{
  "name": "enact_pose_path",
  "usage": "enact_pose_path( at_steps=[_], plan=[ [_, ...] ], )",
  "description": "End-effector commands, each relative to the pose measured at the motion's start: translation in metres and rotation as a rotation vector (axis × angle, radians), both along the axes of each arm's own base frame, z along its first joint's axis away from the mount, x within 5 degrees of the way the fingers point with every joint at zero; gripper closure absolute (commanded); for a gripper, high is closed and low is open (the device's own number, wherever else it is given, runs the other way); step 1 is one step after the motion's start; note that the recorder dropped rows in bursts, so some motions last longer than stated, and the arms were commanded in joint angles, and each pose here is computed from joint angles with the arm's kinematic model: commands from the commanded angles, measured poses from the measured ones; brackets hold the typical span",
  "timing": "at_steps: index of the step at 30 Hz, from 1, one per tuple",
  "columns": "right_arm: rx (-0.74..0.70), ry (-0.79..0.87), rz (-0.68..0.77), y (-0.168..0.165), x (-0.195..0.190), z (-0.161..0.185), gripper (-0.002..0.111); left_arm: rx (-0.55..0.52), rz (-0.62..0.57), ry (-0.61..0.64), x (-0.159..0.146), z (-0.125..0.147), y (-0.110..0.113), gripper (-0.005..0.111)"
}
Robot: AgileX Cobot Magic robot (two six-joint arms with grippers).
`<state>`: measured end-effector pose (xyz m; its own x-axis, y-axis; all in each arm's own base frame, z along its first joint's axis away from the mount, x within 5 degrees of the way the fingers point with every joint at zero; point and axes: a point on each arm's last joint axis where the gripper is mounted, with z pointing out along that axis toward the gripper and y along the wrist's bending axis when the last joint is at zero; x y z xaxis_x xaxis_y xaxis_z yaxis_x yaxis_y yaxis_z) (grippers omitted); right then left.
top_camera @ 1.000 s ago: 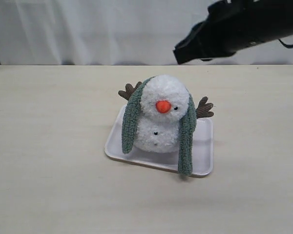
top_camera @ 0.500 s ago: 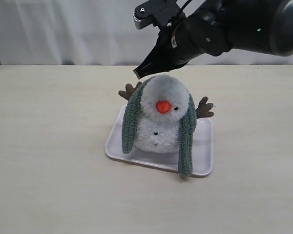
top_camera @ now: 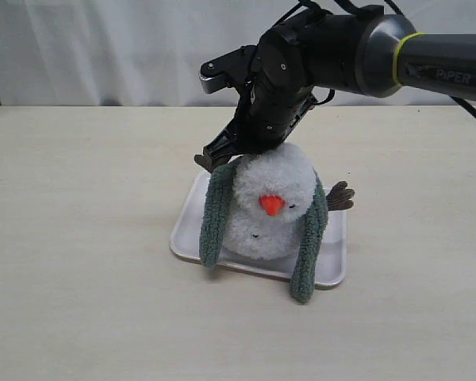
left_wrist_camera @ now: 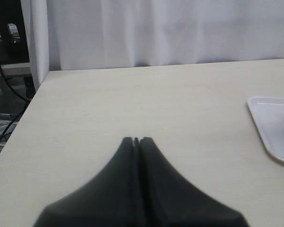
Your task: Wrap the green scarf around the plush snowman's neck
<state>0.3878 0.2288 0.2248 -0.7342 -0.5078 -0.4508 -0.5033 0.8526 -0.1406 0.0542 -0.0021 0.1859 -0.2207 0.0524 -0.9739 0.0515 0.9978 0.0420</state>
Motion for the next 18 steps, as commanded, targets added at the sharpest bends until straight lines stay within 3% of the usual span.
enact_pose_path(
  at_steps=[1,8,13,18],
  plan=[
    [-0.024,0.027,-0.004,-0.001,0.000,0.006,0.104,-0.004,-0.001,-0.007,0.000,0.000,0.000,0.107],
    [0.076,0.026,0.040,0.002,-0.012,0.044,0.104,-0.004,-0.001,-0.007,0.000,0.000,0.000,0.107],
    [0.175,0.026,0.072,0.002,-0.027,0.075,0.092,-0.004,-0.001,-0.007,0.000,0.000,0.000,0.107],
    [0.188,0.095,0.090,0.007,-0.035,0.070,0.089,-0.004,-0.001,-0.007,0.000,0.000,0.000,0.107]
  ],
)
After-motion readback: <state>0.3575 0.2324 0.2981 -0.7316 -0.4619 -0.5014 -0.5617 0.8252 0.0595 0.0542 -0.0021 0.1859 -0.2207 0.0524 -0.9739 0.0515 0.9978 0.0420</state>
